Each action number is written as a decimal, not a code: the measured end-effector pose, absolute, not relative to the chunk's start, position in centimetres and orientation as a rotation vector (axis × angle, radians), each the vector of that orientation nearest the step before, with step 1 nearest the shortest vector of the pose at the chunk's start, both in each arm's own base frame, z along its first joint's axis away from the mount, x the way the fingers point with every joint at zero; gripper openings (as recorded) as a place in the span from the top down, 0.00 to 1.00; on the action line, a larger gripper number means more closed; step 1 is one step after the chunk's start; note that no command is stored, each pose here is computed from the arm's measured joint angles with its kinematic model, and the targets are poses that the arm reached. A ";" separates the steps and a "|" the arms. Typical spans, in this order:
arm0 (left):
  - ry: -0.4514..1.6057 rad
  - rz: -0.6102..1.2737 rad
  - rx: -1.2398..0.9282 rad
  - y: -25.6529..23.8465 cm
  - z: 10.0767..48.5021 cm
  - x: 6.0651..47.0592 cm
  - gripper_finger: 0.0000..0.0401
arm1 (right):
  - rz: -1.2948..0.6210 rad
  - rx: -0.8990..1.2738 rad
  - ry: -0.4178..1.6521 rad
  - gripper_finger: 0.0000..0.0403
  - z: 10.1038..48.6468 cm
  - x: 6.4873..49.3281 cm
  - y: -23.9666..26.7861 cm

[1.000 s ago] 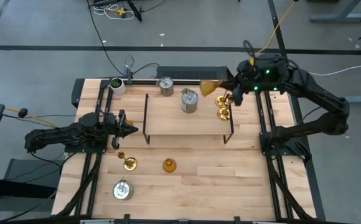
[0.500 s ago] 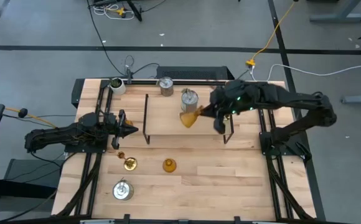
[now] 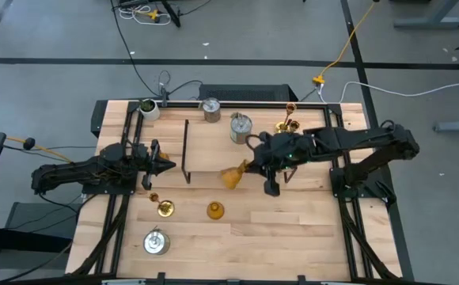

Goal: Pick & Place candle stick holders
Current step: Put the top glass candle holder on the shelf

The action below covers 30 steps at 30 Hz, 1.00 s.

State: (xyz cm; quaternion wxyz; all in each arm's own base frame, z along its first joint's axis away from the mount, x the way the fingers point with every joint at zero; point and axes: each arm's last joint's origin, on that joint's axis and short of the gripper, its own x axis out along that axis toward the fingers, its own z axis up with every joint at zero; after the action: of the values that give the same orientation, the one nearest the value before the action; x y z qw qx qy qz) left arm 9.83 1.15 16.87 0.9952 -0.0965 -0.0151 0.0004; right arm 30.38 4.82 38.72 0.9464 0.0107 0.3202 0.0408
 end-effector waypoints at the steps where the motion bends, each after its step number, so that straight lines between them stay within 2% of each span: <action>1: -0.030 0.001 -0.193 1.1 16.9 9.8 0.98 | 0.095 0.015 0.652 0.97 38.7 30.3 5.2; 10: -0.030 0.001 -0.193 1.1 16.9 9.8 0.98 | 0.136 -0.065 0.646 0.97 38.7 29.9 7.2; 30: -0.030 0.001 -0.193 1.1 16.9 9.8 0.98 | 0.131 -0.087 0.700 0.97 38.3 29.6 7.2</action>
State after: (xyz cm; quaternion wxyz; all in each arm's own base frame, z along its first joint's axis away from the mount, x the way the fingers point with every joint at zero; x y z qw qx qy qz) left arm 9.83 1.15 16.86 0.9952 -0.0963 -0.0149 0.0004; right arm 29.56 7.16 38.29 0.9363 -0.0428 0.3427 0.0640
